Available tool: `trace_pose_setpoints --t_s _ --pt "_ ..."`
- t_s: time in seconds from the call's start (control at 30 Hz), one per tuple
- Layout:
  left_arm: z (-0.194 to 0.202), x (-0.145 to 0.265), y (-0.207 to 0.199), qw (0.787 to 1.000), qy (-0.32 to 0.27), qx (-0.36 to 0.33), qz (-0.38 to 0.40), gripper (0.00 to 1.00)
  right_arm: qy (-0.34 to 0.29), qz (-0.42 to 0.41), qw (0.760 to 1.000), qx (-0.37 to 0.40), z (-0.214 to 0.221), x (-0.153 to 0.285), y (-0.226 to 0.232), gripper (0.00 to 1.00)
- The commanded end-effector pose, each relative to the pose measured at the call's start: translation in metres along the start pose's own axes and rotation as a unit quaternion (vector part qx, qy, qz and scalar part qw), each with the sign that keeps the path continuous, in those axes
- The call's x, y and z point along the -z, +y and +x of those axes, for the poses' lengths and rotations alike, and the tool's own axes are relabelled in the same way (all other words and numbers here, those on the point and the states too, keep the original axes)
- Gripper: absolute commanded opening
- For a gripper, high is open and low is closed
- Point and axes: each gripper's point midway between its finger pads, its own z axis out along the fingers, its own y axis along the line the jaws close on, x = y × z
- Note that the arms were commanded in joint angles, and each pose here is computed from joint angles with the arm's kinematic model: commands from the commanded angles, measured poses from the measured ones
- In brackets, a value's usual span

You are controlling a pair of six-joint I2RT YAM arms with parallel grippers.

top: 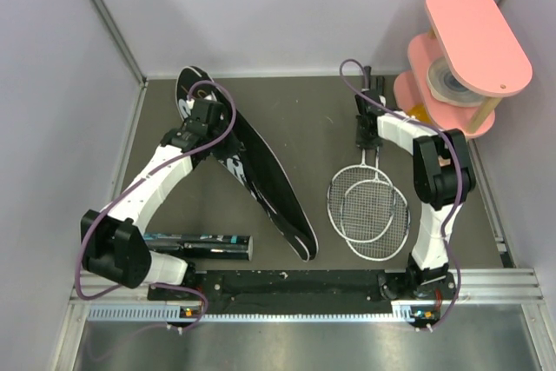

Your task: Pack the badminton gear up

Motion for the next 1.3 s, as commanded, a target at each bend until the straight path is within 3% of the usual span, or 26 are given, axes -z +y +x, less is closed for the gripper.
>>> trace_pose_setpoints --t_s 0.0,0.17,0.3,0.43,0.6,0.67,0.8,0.9,1.0,1.03,1.07,1.17,1.2,1.23,1.27 --pt "-0.019 0.018 -0.013 0.998 -0.048 -0.008 0.032 0.0 -0.11 -0.001 0.994 -0.016 -0.057 0.052 0.014 0.0" --pt "-0.024 0.026 -0.016 0.997 -0.061 -0.009 0.04 0.0 -0.221 -0.001 0.975 -0.038 -0.084 0.141 0.03 0.0" --pt "-0.024 0.031 -0.019 0.996 -0.066 -0.002 0.055 0.0 -0.291 -0.042 0.944 -0.151 -0.092 0.209 0.033 0.0" --pt "-0.025 0.038 -0.022 0.995 -0.071 -0.002 0.064 0.0 -0.365 -0.062 0.897 -0.243 -0.096 0.28 0.022 0.0" --pt "-0.021 0.043 -0.027 0.995 -0.064 0.002 0.08 0.0 -0.432 -0.035 0.84 -0.325 -0.084 0.327 -0.002 0.0" --pt "-0.021 0.044 -0.027 0.995 -0.065 0.004 0.081 0.0 -0.458 -0.031 0.803 -0.379 -0.075 0.347 -0.029 0.0" --pt "-0.02 0.048 -0.029 0.994 -0.068 0.005 0.087 0.0 -0.456 -0.05 0.734 -0.501 -0.041 0.335 -0.063 0.0" --pt "-0.019 0.048 -0.029 0.994 -0.066 0.006 0.089 0.0 -0.464 -0.064 0.694 -0.546 -0.029 0.34 -0.083 0.0" --pt "-0.02 0.048 -0.029 0.994 -0.067 0.006 0.09 0.0 -0.475 -0.06 0.671 -0.566 -0.02 0.344 -0.1 0.0" --pt "-0.019 0.048 -0.029 0.994 -0.067 0.007 0.09 0.0 -0.472 -0.048 0.677 -0.563 -0.01 0.338 -0.106 0.0" --pt "-0.019 0.049 -0.029 0.994 -0.068 0.006 0.09 0.0 -0.47 -0.058 0.659 -0.585 -0.007 0.337 -0.11 0.0" --pt "-0.02 0.05 -0.03 0.993 -0.067 0.007 0.092 0.0 -0.455 -0.04 0.665 -0.59 0.014 0.316 -0.121 0.0" --pt "-0.019 0.05 -0.03 0.993 -0.066 0.007 0.092 0.0 -0.44 -0.047 0.649 -0.618 0.021 0.303 -0.122 0.0" --pt "-0.019 0.05 -0.03 0.993 -0.066 0.008 0.092 0.0 -0.415 -0.045 0.66 -0.624 0.03 0.289 -0.118 0.0" --pt "-0.019 0.049 -0.03 0.994 -0.065 0.008 0.092 0.0 -0.404 -0.046 0.638 -0.654 0.033 0.28 -0.121 0.0"
